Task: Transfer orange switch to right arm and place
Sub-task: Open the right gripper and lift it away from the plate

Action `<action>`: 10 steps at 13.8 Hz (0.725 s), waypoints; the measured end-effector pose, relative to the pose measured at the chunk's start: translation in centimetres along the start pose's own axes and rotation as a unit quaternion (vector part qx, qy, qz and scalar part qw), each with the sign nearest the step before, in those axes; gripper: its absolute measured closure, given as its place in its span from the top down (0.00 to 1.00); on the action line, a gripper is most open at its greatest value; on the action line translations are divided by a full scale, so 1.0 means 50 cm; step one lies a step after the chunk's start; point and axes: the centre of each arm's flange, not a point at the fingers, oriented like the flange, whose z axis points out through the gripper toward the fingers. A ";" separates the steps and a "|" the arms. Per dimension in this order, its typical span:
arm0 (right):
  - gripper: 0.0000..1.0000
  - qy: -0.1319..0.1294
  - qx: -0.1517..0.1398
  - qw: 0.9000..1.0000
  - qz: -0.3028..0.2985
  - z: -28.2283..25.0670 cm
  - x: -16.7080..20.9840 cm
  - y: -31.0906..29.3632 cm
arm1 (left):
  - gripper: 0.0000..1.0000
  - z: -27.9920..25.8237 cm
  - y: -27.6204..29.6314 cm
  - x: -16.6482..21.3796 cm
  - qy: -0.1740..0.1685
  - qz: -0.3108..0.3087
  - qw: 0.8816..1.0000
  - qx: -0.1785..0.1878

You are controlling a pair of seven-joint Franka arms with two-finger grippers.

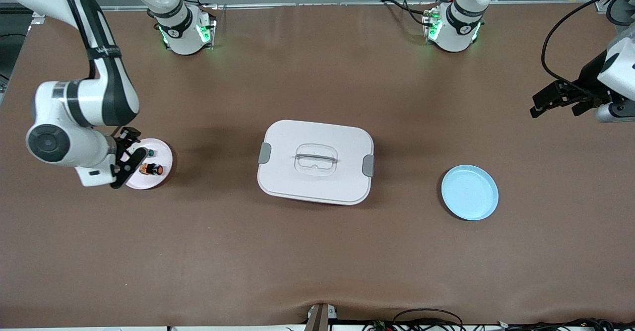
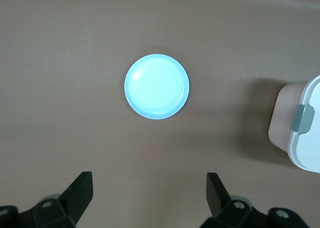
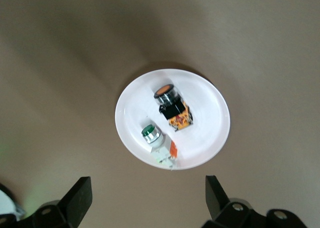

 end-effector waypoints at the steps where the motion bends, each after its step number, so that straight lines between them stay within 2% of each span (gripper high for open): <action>1: 1.00 -0.003 0.004 0.999 0.036 -0.028 -0.006 0.001 | 1.00 0.003 0.000 0.006 -0.003 0.000 1.000 0.001; 4: 1.00 -0.011 0.014 0.994 0.109 -0.095 -0.003 -0.015 | 1.00 0.006 0.002 0.014 -0.006 0.000 1.000 0.001; 7: 1.00 -0.007 0.022 0.986 0.166 -0.150 0.012 -0.041 | 1.00 -0.003 -0.002 0.015 -0.001 0.002 1.000 0.014; 10: 1.00 -0.018 0.036 0.975 0.217 -0.231 -0.022 -0.046 | 1.00 -0.011 0.004 0.015 0.002 0.005 1.000 0.017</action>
